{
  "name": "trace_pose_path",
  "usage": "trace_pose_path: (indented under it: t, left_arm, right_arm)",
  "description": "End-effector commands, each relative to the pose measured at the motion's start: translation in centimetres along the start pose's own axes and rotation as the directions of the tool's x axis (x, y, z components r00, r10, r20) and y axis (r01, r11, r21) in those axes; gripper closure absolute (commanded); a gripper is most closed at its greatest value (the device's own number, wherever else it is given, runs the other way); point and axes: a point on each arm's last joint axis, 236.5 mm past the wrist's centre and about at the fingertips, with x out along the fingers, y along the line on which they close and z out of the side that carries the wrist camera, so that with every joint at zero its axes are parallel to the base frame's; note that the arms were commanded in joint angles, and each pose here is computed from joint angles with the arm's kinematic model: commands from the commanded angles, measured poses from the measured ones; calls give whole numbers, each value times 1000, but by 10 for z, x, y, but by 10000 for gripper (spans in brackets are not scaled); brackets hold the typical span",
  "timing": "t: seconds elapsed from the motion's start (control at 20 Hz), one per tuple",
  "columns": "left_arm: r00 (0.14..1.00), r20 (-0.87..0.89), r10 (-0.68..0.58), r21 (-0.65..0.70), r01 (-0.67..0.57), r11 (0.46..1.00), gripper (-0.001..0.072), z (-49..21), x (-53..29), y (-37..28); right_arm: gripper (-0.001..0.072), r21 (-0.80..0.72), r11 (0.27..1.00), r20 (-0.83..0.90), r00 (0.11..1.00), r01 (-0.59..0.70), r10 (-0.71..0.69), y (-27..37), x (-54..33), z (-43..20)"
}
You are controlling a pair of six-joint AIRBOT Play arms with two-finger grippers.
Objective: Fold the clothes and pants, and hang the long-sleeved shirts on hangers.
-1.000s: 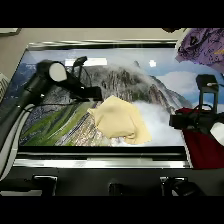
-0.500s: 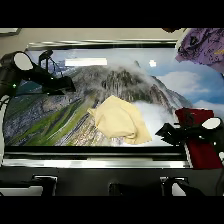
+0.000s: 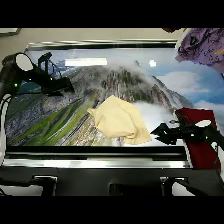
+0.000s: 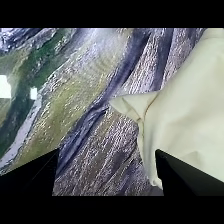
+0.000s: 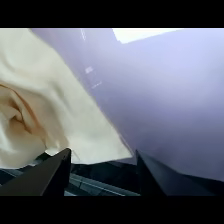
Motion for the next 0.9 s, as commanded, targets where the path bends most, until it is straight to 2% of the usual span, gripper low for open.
trace_pose_path:
  t: [0.0,0.2,0.35,0.4,0.5,0.55,0.85]
  left_arm:
    - [1000,1,2,-5,-2,1000,1,2,4,2]
    - [999,33,1,-18,-1,1000,1,12,1,10]
    - [999,43,7,-44,-5,999,1,17,-2,22]
    - [999,47,10,-54,-7,999,1,18,-3,27]
    - [998,60,9,-69,-5,998,1,23,-4,36]
    - [998,63,-10,-68,14,998,1,24,-1,39]
    - [962,33,-273,-153,274,949,1,0,78,22]
  right_arm:
    - [232,13,1000,19,1000,3,-4,-8,8,10]
    - [234,60,998,-57,998,-5,8,-17,22,-2]
    - [237,15,1000,-108,994,15,-13,-12,39,-14]
    - [284,-10,1000,-122,992,29,-30,-9,45,-18]
    - [572,-52,998,-134,990,43,-50,-4,54,-24]
    - [685,-58,997,-137,989,43,-51,-3,54,-25]
    - [687,-112,994,-109,994,16,-28,17,37,-28]
